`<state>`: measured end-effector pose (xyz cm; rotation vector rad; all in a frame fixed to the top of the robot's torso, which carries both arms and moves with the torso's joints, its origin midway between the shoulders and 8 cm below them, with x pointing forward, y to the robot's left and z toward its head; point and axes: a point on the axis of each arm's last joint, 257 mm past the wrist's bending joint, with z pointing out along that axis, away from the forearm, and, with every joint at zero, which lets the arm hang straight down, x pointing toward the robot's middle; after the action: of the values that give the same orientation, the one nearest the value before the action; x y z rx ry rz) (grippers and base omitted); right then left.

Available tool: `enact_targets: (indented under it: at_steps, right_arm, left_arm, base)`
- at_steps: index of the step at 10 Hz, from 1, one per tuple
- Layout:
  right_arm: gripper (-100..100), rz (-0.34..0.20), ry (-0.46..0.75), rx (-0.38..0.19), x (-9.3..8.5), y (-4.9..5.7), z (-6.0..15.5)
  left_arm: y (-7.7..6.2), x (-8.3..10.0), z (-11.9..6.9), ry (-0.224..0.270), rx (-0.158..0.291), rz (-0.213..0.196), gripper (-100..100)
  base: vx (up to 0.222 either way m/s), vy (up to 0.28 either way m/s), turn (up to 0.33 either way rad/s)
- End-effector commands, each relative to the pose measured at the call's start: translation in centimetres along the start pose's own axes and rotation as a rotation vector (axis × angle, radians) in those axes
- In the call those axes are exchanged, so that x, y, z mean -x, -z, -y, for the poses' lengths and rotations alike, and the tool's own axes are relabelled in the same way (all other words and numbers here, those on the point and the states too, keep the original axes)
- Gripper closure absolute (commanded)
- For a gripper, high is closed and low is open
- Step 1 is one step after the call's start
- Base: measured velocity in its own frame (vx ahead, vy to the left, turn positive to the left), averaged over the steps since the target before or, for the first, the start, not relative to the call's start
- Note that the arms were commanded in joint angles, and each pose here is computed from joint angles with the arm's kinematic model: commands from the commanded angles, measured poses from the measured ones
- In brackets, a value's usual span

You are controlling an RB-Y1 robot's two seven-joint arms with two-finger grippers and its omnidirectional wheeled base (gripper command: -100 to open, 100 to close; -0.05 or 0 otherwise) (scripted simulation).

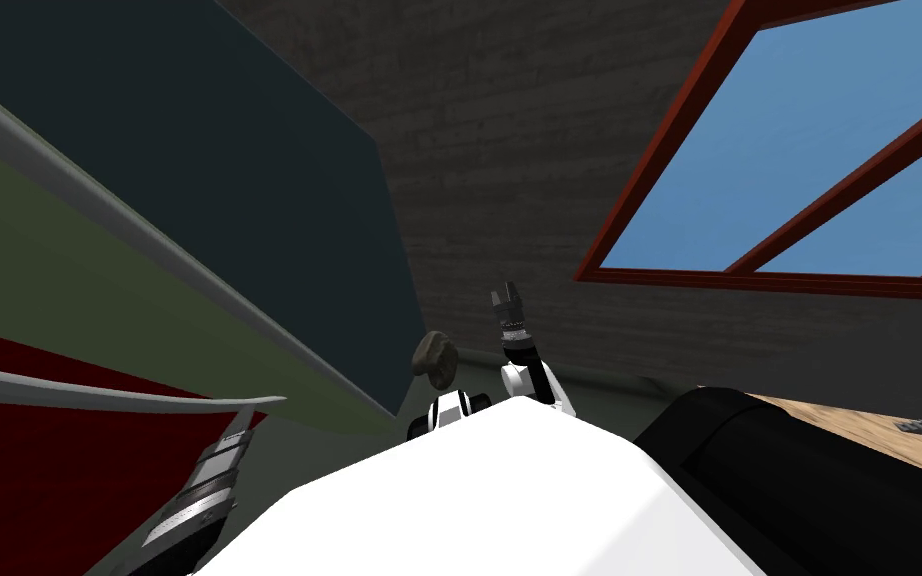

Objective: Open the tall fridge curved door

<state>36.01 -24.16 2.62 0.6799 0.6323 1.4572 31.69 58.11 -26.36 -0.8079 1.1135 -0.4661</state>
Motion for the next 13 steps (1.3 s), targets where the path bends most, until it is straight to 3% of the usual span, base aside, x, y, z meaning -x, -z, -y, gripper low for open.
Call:
enact_targets:
  at_steps: [1,7,13]
  right_arm:
    - [0,0.000,0.000,0.000,0.0,0.0,0.0]
    - [0,0.000,0.000,0.000,0.0,0.0,0.0]
    - [0,0.000,0.000,0.000,0.0,0.0,0.0]
  left_arm:
    - [-0.5,2.5,-0.6,-0.043,0.020,-0.009,-100]
    - [-2.0,8.9,-0.9,-0.158,0.060,-0.028,-100]
    - [-3.4,14.0,-0.6,-0.252,0.099,-0.040,-100]
  base:
    - [0.000,-0.069,-0.004]
    - [0.011,-0.076,-0.007]
    - [0.009,-0.074,-0.006]
